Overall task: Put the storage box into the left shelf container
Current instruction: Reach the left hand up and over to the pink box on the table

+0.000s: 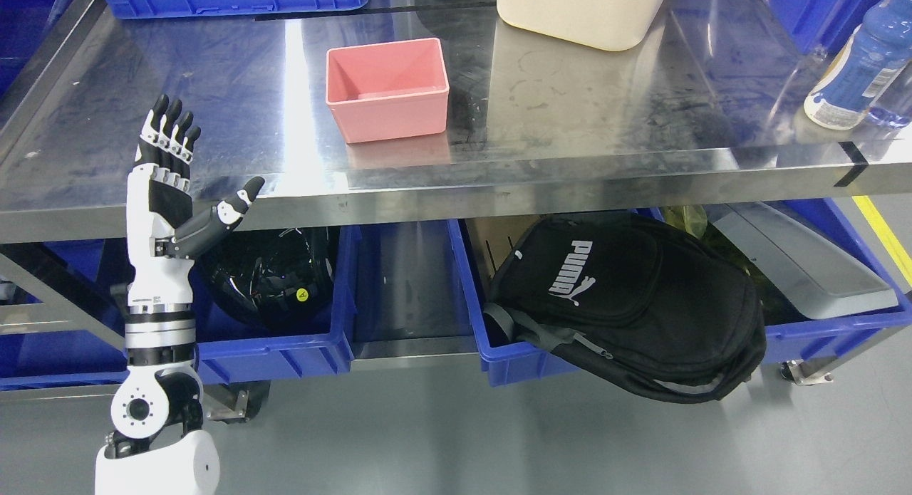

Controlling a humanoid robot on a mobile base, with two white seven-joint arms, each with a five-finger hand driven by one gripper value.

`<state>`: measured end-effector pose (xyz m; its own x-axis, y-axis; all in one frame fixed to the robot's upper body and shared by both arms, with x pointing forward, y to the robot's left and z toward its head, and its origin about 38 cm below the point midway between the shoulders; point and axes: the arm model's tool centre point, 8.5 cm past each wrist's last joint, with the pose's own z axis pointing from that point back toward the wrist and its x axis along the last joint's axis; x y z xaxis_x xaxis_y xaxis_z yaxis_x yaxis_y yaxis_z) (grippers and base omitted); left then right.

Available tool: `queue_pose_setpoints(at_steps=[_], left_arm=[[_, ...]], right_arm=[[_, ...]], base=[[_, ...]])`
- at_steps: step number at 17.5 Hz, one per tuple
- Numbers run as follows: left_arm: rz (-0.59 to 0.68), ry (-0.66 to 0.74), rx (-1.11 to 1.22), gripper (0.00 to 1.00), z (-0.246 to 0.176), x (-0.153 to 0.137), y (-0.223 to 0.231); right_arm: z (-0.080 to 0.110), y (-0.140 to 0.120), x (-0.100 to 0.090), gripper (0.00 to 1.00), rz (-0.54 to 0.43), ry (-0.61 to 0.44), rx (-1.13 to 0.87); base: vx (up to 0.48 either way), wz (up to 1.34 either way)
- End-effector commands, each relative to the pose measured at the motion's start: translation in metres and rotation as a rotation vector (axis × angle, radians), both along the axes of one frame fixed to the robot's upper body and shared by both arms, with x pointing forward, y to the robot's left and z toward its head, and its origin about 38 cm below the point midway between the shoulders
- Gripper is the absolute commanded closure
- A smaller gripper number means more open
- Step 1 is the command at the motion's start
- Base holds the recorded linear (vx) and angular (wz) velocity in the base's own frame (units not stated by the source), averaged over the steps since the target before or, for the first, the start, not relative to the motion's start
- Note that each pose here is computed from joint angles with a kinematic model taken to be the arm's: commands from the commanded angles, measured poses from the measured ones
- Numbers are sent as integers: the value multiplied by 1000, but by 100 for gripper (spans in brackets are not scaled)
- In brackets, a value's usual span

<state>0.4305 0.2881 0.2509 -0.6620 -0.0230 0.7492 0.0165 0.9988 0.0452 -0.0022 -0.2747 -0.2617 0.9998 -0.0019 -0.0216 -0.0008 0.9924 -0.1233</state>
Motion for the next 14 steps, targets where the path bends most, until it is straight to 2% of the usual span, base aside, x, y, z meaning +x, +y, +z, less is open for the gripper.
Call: queue_pose_setpoints(at_steps=[1, 4, 6, 7, 9, 11, 12, 14], left_arm=[[10, -20, 19, 0, 10, 1, 9], [-142, -48, 154, 0, 38, 11, -8], [-305, -14, 266, 0, 77, 24, -14], [-341, -17, 307, 0, 102, 29, -13], [-298, -39, 425, 0, 161, 45, -12], [-249, -41, 526, 0, 202, 56, -5], [-266, -31, 596, 0, 216, 62, -18], [-317, 45, 740, 0, 205, 77, -45]], right_arm=[[1, -12, 0, 0, -2, -9, -24], [1, -12, 0, 0, -2, -9, -24], [1, -12, 0, 0, -2, -9, -24], [1, -12, 0, 0, -2, -9, -24], [1, -12, 0, 0, -2, -9, -24], [1, -12, 0, 0, -2, -9, -24], [1, -12, 0, 0, -2, -9, -24], [1, -12, 0, 0, -2, -9, -24]], base=[[0, 0], [0, 0], [0, 0], [0, 0], [0, 0], [0, 0], [0, 0], [0, 0]])
